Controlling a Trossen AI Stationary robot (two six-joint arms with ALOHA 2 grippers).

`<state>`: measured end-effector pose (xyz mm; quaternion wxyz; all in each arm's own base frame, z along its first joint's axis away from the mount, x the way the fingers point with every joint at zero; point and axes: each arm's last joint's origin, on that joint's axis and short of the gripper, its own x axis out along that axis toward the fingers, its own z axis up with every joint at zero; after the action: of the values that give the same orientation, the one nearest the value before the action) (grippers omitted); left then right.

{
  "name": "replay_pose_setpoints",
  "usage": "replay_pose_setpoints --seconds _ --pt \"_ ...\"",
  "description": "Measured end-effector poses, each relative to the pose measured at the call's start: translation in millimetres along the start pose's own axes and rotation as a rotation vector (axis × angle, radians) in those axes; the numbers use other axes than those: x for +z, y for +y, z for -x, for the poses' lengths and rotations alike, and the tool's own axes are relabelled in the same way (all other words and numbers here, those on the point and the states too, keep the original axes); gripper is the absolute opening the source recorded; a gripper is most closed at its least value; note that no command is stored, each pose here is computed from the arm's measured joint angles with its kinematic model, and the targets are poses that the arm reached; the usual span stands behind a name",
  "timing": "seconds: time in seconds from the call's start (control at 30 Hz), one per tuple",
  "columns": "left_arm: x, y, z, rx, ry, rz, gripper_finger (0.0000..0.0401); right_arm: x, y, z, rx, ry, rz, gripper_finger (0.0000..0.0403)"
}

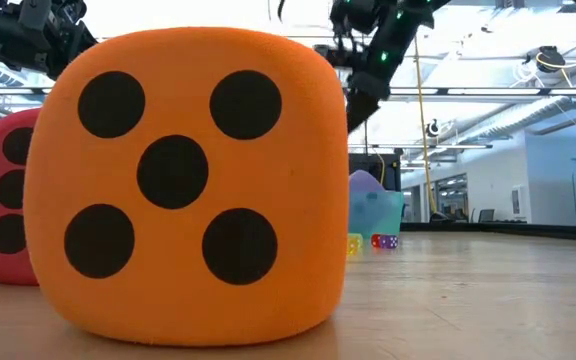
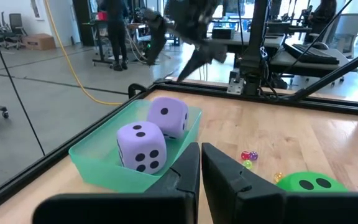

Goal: Pick & Place Dice
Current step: Put the big purple dice into the green bin

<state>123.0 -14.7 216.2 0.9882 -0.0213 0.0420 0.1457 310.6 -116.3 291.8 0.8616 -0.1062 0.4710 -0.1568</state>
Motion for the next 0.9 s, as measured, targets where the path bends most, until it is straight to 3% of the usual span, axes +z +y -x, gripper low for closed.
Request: replay_pose_setpoints --seconds 0.13,0.27,0.33,0.73,0.9 --pt "0 0 0 0.0 0.0 0.003 0.0028 -1 2 3 0.054 -0.011 -0.008 0.0216" --pt "0 0 0 0.0 0.0 0.004 0.0028 -3 3 -2 0.099 0.014 -0.019 0.0061" --pt "0 0 0 0.0 0.0 0.005 0.0028 -5 3 -7 0.133 0.018 -0.017 0.0017" --pt "0 0 0 0.0 0.0 0.006 0.0028 -54 2 -40 0.152 0.145 -0.081 0.0005" --pt "0 0 0 0.0 0.0 0.006 0.0028 -59 6 -51 0.154 0.051 -0.089 0.0002"
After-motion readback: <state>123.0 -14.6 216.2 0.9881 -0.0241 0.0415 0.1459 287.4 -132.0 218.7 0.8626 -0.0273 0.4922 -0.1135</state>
